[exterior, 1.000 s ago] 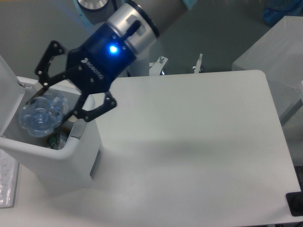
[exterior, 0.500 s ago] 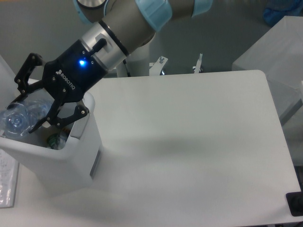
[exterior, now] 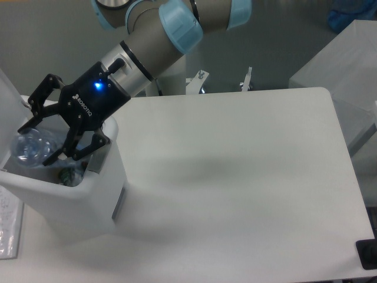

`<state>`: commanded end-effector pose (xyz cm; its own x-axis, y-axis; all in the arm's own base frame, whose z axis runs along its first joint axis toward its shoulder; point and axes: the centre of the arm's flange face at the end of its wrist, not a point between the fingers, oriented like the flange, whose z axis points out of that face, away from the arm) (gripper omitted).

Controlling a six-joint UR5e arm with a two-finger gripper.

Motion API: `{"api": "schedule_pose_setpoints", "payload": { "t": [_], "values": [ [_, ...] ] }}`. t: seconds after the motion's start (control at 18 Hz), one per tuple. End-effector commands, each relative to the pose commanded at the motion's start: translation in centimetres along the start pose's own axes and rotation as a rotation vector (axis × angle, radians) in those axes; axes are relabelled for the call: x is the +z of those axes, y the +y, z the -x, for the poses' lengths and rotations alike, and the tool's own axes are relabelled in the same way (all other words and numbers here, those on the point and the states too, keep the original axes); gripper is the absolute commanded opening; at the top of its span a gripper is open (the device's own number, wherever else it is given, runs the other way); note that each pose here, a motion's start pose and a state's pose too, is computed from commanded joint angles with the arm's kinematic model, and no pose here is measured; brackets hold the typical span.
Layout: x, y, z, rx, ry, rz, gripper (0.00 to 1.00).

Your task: Place the trash in the trash can

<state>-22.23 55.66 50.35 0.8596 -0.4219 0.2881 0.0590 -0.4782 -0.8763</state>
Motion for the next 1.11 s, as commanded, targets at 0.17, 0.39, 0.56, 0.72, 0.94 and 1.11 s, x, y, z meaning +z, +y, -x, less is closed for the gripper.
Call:
{"api": "schedule_pose_setpoints", "payload": {
  "t": [0.17,0.39,0.56,0.72,0.94,1.11],
  "values": [
    [-1.2,-0.5,1.0,0.005,-0.024,-0.01,1.0],
    [-6.0,-1.5,3.6,0.016,-0.126,-0.032,1.0],
    [-8.8,-2.4,5.6,0.025,-0.189,-0.04,1.0],
    [-10.2,-2.8,9.1,0.023,-0.248,-0.025,1.0],
    [-12.1,0.2,14.9,-0.013,-0.458,0.151,1.0],
    [-12.1,4.6,18.5,-0.038,-0.617,0.374,1.0]
  ]
}}
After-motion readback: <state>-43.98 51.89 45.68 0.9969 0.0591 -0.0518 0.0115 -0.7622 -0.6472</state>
